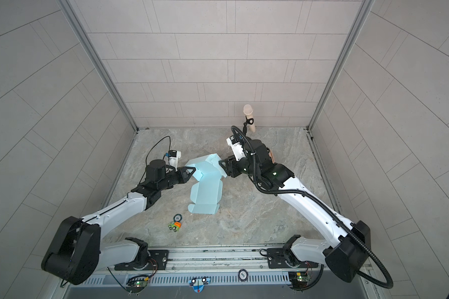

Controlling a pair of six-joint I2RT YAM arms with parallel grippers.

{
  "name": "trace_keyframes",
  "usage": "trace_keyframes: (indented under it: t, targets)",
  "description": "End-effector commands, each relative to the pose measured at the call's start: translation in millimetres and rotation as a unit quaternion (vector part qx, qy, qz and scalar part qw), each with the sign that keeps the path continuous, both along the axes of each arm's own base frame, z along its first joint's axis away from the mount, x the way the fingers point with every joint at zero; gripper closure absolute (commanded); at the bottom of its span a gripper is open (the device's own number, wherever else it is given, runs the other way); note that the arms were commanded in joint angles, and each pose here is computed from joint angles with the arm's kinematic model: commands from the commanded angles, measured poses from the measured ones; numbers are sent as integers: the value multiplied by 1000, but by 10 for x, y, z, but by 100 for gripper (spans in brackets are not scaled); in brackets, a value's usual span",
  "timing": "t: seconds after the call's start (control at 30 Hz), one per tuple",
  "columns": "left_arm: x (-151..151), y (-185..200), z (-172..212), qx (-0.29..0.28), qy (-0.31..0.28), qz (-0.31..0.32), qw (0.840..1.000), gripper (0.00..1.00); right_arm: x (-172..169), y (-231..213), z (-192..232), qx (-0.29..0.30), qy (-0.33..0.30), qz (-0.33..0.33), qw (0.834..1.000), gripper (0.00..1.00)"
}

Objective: Fold the paper box

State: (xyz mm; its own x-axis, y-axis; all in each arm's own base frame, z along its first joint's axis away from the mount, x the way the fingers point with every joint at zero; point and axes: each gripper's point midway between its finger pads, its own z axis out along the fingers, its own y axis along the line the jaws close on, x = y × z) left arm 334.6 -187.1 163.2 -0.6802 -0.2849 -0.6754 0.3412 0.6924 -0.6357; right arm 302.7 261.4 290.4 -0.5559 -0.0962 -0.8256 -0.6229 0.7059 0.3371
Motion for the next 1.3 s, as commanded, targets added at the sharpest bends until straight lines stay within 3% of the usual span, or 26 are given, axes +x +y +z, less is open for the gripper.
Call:
trace_keyframes:
  t: [0.0,0.3,0.9,1.27]
  targets:
    - [-8,-28,132,0,-26,-8,1000,88,-170,176,131,19,-8,72,997,48]
    - [23,-35,46,8,-12,-5,1000,89,-205,296,-23,-9,-1,83,996,58]
    - [8,51,-103,51,11,23,998,89,-21,470,-481,-110,17,21,994,56]
    - [-172,-3,-111,73,29,32,996,89,159,397,-694,-248,-9,-75,966,58]
